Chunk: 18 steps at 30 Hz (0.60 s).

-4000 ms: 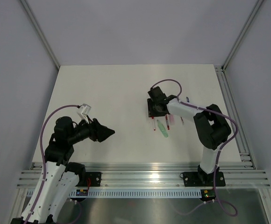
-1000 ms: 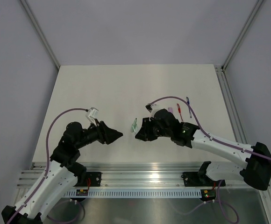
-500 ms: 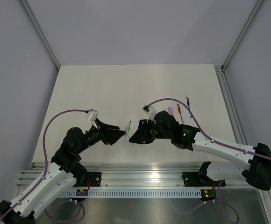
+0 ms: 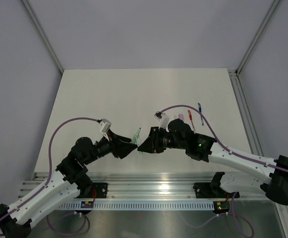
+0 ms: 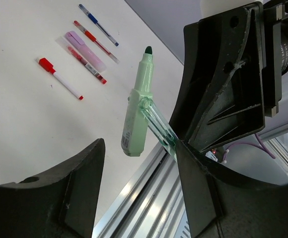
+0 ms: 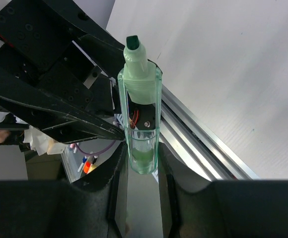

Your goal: Insert the pens into the pen caps

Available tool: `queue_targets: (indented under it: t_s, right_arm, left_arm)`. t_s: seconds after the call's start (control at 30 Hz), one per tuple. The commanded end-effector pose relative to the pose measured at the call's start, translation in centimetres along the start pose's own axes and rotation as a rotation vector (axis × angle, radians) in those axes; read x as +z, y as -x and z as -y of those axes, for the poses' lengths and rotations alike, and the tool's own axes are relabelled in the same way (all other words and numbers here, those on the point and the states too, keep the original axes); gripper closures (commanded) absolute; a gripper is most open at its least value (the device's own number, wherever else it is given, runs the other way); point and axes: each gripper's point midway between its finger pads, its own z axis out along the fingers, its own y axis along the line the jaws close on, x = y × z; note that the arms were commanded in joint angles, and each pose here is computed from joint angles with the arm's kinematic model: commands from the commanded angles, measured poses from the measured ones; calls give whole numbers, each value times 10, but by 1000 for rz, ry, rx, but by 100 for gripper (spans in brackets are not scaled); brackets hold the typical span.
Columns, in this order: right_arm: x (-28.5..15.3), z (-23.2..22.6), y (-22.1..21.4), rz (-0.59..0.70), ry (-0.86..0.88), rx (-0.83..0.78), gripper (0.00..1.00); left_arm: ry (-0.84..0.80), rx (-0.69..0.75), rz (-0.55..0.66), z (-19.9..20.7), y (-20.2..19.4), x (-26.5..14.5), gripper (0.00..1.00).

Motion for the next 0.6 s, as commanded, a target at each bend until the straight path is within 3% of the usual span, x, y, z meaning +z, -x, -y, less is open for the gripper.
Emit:
queue_targets:
  t_s: [0.0,0.3,0.57]
  right_arm:
    - [-5,-27,-2,-6,100,1,87]
    - [2,-26,-12,-35,104,22,87]
    - [-10,-35,0,26,121,10,88]
  left_arm:
    - [17,68,102,1,25,4,40]
    - [9,85,116,2,27,6,53]
    - [-2,80,124,5,22,-1,52]
